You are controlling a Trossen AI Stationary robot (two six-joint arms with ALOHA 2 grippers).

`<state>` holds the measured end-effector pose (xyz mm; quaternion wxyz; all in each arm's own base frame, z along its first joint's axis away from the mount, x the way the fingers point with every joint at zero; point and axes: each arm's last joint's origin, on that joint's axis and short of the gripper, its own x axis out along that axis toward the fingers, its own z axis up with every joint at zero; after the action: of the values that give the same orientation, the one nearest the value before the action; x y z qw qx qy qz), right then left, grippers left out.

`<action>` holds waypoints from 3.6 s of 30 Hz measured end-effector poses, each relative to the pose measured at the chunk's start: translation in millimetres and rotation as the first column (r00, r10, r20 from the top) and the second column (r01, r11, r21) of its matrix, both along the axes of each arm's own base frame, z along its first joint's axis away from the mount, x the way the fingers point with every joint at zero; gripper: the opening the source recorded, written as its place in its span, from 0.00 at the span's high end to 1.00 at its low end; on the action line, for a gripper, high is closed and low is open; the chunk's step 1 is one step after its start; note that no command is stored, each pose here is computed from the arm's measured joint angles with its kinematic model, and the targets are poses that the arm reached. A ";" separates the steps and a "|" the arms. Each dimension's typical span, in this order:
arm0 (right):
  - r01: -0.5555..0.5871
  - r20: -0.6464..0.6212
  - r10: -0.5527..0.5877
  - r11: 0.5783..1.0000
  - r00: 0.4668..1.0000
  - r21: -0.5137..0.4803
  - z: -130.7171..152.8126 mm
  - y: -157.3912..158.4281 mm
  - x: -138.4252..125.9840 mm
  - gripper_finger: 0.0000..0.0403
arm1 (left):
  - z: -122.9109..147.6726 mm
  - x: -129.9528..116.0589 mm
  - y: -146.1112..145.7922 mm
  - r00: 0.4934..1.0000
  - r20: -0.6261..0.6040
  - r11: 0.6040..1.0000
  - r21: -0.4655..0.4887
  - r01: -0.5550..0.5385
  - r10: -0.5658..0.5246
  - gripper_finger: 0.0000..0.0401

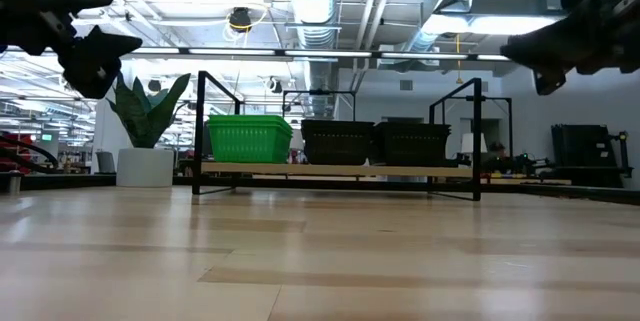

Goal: Stack baskets on shelf by color
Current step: Return to Home Position

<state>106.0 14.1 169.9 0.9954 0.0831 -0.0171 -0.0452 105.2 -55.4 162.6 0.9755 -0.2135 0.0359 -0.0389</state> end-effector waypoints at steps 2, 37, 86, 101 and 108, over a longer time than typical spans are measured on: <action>-0.006 -0.010 0.006 1.000 1.000 -0.003 -0.9 0.2 0.0 0.72 | -0.1 0.0 0.0 1.000 0.000 1.000 0.009 0.000 0.000 0.44; -0.100 -0.053 0.094 0.984 0.994 -0.145 -4.3 -1.4 0.6 0.72 | 9.7 -18.6 12.7 0.979 0.130 0.987 0.052 0.150 -0.156 0.44; -0.025 -0.120 0.014 0.996 0.993 -0.091 -11.4 -10.1 -0.4 0.72 | 10.3 -18.3 14.2 0.983 0.143 0.985 0.148 0.090 -0.111 0.44; -0.024 -0.119 0.013 0.996 0.993 -0.091 -11.3 -10.2 -0.4 0.72 | 10.3 -18.3 14.2 0.983 0.143 0.985 0.148 0.090 -0.111 0.44; -0.024 -0.120 0.013 0.996 0.993 -0.091 -11.5 -10.2 -0.4 0.72 | 10.3 -18.3 14.2 0.983 0.143 0.985 0.148 0.090 -0.111 0.44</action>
<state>105.6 3.9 158.4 0.9978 0.0344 0.0411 -0.0401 86.8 -41.2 172.9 0.9848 -0.1383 -0.0246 -0.1017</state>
